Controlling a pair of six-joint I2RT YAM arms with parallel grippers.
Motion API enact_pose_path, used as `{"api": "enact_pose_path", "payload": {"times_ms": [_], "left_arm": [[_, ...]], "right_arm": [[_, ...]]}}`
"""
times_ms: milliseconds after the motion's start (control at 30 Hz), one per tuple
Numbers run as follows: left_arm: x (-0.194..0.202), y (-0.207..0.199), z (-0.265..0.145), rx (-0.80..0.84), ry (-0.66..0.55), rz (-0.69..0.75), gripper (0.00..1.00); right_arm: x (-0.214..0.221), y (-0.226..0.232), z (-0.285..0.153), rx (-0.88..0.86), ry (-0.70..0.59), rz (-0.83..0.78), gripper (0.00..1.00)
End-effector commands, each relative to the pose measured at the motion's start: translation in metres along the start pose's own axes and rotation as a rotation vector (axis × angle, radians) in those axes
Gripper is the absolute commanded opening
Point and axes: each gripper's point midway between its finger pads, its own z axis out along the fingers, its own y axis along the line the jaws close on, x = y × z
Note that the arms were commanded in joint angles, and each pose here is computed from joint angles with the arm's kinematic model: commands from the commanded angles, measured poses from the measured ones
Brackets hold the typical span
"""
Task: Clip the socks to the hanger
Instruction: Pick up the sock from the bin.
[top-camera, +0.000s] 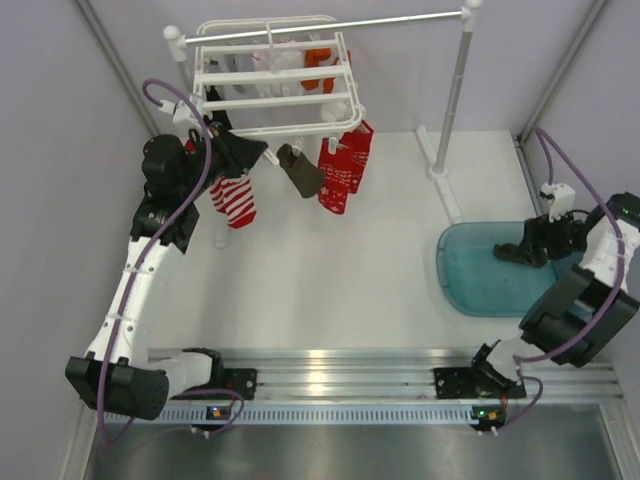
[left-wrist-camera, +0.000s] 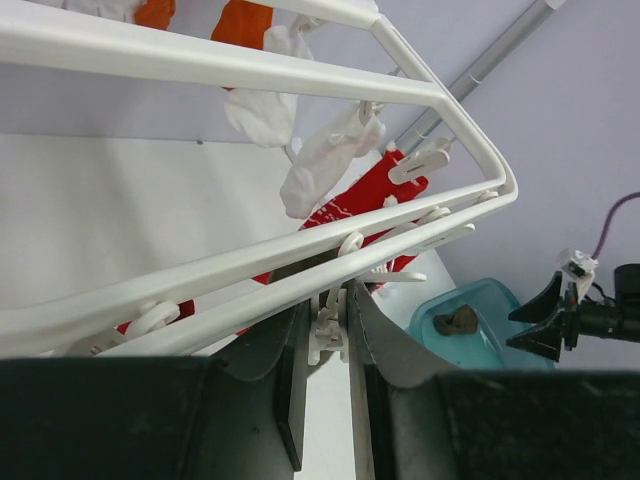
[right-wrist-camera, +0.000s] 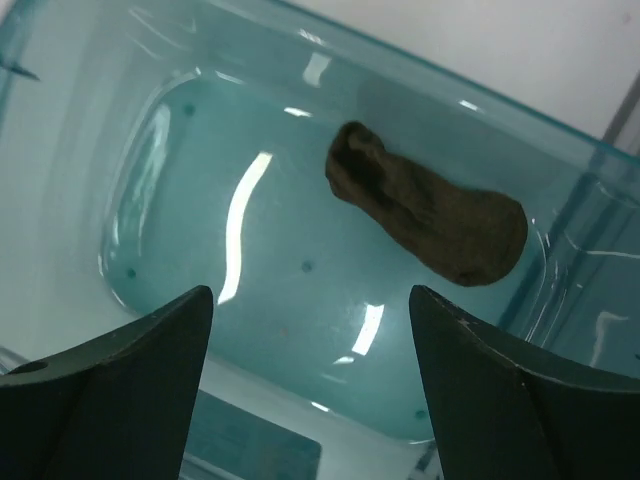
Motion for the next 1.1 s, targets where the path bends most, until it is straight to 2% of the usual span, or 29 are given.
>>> {"api": "enact_pose_path", "payload": {"times_ms": [0, 67, 267, 533, 700, 800, 833, 900, 933, 967, 1033, 1067], "left_arm": [[-0.010, -0.009, 0.001, 0.046, -0.039, 0.038, 0.00], [-0.010, -0.008, 0.000, 0.043, -0.039, 0.042, 0.00], [-0.007, -0.004, -0.001, 0.024, -0.035, 0.057, 0.00], [-0.003, 0.001, 0.003, 0.016, -0.023, 0.054, 0.00], [-0.002, 0.001, 0.003, 0.018, -0.022, 0.051, 0.00], [-0.002, 0.001, 0.003, 0.019, -0.021, 0.053, 0.00], [-0.002, 0.001, 0.003, 0.020, -0.021, 0.054, 0.00], [-0.004, 0.000, 0.003, 0.019, -0.025, 0.054, 0.00], [-0.003, 0.001, 0.003, 0.019, -0.025, 0.054, 0.00], [-0.003, 0.000, 0.003, 0.022, -0.023, 0.054, 0.00], [-0.004, 0.000, 0.003, 0.024, -0.023, 0.055, 0.00], [-0.003, 0.000, 0.004, 0.024, -0.020, 0.053, 0.00]], "right_arm": [[0.010, -0.018, 0.005, -0.131, 0.018, -0.161, 0.78], [0.010, -0.039, 0.017, -0.134, 0.019, -0.162, 0.77], [0.014, -0.062, 0.056, -0.093, 0.009, -0.193, 0.77], [0.046, -0.058, 0.096, -0.047, 0.069, -0.256, 0.80], [0.059, -0.061, 0.109, -0.009, 0.091, -0.274, 0.78], [0.059, -0.064, 0.112, 0.000, 0.089, -0.271, 0.65], [0.059, -0.063, 0.111, -0.006, 0.092, -0.271, 0.49], [0.058, -0.059, 0.108, -0.021, 0.089, -0.277, 0.33], [0.055, -0.058, 0.105, -0.026, 0.086, -0.307, 0.15], [0.056, -0.050, 0.101, -0.054, 0.092, -0.308, 0.08], [0.045, -0.044, 0.089, -0.062, 0.058, -0.372, 0.00], [0.044, -0.033, 0.083, -0.093, 0.056, -0.374, 0.00]]}}
